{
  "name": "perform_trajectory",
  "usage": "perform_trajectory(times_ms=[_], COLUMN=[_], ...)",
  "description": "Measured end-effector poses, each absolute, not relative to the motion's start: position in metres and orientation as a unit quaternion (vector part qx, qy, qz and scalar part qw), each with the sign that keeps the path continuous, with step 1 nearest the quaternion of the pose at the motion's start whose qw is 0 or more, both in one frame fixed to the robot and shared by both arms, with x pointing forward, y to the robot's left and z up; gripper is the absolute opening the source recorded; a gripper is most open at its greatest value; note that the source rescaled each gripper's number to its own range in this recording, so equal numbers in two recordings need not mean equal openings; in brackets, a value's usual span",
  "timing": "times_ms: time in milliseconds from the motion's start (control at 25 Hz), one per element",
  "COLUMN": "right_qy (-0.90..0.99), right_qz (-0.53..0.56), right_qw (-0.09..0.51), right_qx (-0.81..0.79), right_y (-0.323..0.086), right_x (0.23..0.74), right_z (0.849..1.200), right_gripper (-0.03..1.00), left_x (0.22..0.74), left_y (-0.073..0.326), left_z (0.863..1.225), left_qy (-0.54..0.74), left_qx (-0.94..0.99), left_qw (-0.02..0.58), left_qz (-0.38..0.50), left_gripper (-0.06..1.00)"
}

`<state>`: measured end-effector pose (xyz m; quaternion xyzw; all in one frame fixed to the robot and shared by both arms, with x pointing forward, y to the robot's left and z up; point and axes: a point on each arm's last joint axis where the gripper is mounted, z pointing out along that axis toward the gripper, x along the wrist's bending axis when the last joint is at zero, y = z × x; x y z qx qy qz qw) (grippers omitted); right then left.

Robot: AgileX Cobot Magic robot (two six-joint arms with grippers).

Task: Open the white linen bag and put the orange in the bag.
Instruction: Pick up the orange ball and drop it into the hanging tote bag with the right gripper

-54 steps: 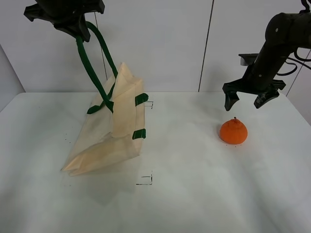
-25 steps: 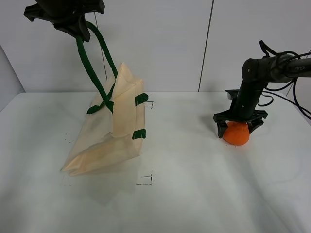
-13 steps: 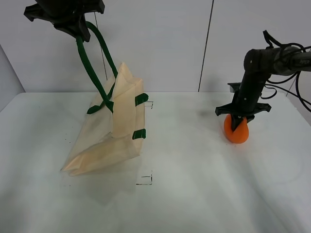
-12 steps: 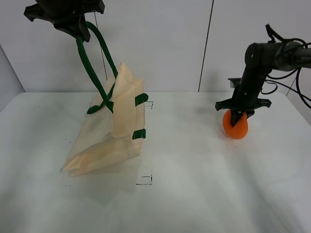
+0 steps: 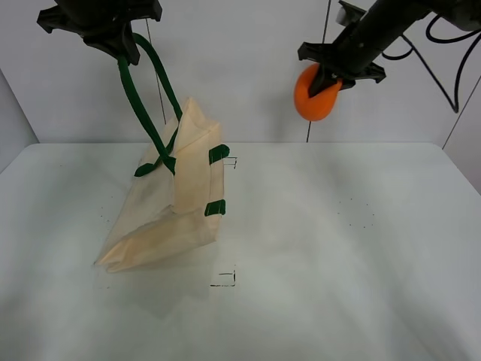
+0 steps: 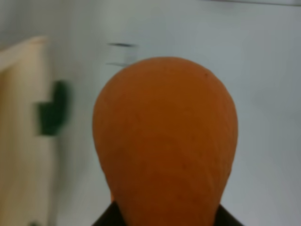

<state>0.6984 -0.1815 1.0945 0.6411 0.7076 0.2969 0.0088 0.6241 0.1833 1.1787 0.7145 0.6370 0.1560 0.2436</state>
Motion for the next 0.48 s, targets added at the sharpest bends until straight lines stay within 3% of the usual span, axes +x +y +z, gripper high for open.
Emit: perform_trajectory(times_ms=[320,480], right_qy=[0.759,0.777], right_qz=[0.308,0.299], right_qw=[-0.043,-0.066], right_qx=[0.572,0.550], right_y=[-0.090,-0.050], right_x=[0.670,0.663], right_z=[1.088,1.062], right_gripper=[0.01,0.01], left_x=[0.624,0.624], left_y=[0.183,0.183], left_z=[1.179,1.179], left_qy=[0.637,0.637], left_qx=[0.715,0.715], left_qw=[0.244,0.244], left_qz=[0.156,0.156], left_gripper=[0.00,0.00])
